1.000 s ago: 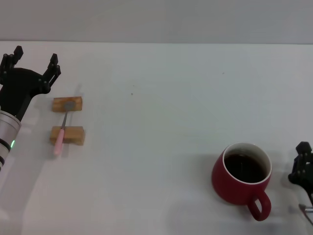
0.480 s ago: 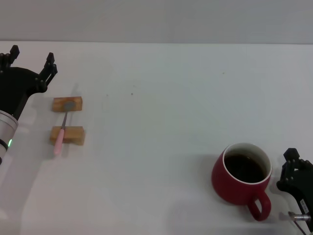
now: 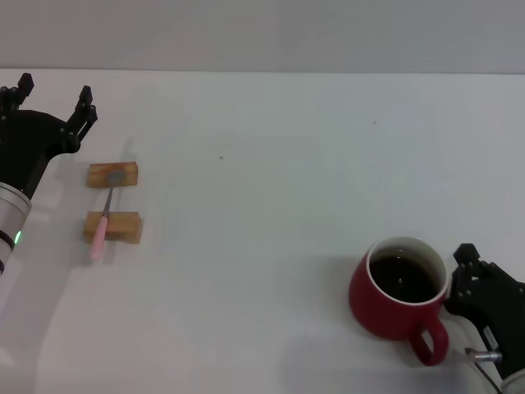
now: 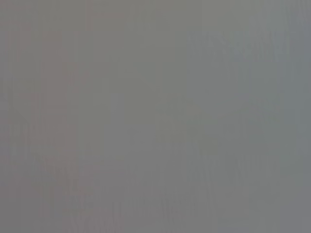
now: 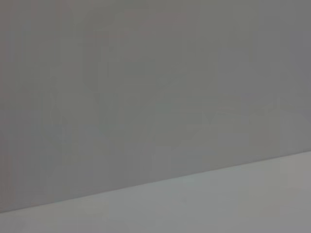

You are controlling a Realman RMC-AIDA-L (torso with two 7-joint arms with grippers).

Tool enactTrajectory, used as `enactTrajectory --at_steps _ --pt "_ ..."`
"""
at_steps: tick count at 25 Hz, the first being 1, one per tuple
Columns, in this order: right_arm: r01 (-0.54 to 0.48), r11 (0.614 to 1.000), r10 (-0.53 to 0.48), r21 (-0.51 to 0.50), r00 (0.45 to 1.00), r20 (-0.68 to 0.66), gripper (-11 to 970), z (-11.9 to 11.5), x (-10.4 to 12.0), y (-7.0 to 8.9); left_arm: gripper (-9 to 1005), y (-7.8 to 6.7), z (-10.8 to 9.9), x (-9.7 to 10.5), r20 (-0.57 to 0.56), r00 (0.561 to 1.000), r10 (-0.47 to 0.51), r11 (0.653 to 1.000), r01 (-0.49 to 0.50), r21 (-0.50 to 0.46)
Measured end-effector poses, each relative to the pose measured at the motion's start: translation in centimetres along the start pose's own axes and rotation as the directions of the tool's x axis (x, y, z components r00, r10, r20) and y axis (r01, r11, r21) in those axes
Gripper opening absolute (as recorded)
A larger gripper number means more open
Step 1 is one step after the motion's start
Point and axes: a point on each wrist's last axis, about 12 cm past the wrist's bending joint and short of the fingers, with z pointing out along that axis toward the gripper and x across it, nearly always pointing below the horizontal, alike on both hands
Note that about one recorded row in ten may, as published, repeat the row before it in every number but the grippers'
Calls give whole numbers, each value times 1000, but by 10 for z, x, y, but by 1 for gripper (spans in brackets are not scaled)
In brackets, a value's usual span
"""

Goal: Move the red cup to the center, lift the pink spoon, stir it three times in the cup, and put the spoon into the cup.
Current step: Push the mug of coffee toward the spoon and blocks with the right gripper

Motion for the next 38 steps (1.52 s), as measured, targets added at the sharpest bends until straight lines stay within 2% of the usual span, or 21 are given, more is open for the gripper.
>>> enactTrajectory --at_steps 16,29,38 --pt "31 998 -31 -60 1000 -3 -1 27 -7 3 833 3 -1 1 -4 1000 0 1000 0 -12" --pt "31 998 -33 -48 999 -31 -2 18 -1 1 834 4 2 0 -2 1000 0 1000 0 -20" --pt "29 996 -34 -79 997 -63 -1 17 3 6 834 4 2 0 -3 1000 8 1000 -8 -19"
